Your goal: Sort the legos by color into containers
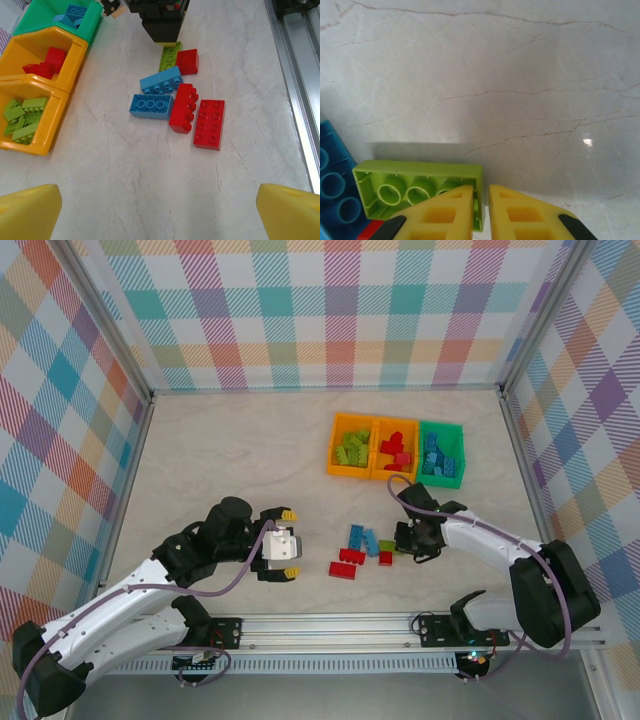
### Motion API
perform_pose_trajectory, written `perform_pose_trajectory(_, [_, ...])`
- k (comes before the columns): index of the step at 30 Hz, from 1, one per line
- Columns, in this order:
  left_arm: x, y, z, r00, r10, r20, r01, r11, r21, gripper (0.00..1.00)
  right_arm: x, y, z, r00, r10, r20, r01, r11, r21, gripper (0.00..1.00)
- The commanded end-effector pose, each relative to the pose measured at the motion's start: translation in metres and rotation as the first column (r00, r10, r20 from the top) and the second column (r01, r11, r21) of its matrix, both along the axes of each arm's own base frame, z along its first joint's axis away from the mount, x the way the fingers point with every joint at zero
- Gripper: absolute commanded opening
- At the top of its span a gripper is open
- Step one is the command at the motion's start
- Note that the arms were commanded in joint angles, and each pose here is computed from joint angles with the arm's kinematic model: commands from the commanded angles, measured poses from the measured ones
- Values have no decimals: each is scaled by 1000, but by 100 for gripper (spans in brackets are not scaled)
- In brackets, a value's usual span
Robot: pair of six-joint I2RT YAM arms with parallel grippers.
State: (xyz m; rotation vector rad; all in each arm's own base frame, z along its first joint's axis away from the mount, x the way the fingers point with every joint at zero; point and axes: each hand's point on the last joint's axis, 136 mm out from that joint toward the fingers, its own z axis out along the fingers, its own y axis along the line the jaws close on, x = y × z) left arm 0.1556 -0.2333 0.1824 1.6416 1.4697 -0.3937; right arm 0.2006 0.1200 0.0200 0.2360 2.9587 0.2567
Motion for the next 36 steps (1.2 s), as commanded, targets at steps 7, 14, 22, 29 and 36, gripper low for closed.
perform_pose_trajectory(7, [0,-1,-1,1000,-6,-7,6,1000,-11,100,-1,-6,-8,1000,0,-23,-2,999,-49,7])
perform_pose_trajectory(14, [1,-1,6,1000,-2,18,2,1000,-27,100,30,-12,60,986,21,166,-5,995,-96,0])
perform_pose_trajectory(22, [15,-1,32,994,82,72,-73,989,-130,100,119,30,165,872,111,477,-90,994,-66,0])
perform_pose_trajectory(29, [51,15,50,942,309,130,-282,940,-190,100,217,75,177,789,261,556,-180,964,-196,0])
perform_pose_trajectory(36, [59,25,50,915,364,173,-334,925,-181,100,282,100,150,776,366,513,-220,920,-324,12])
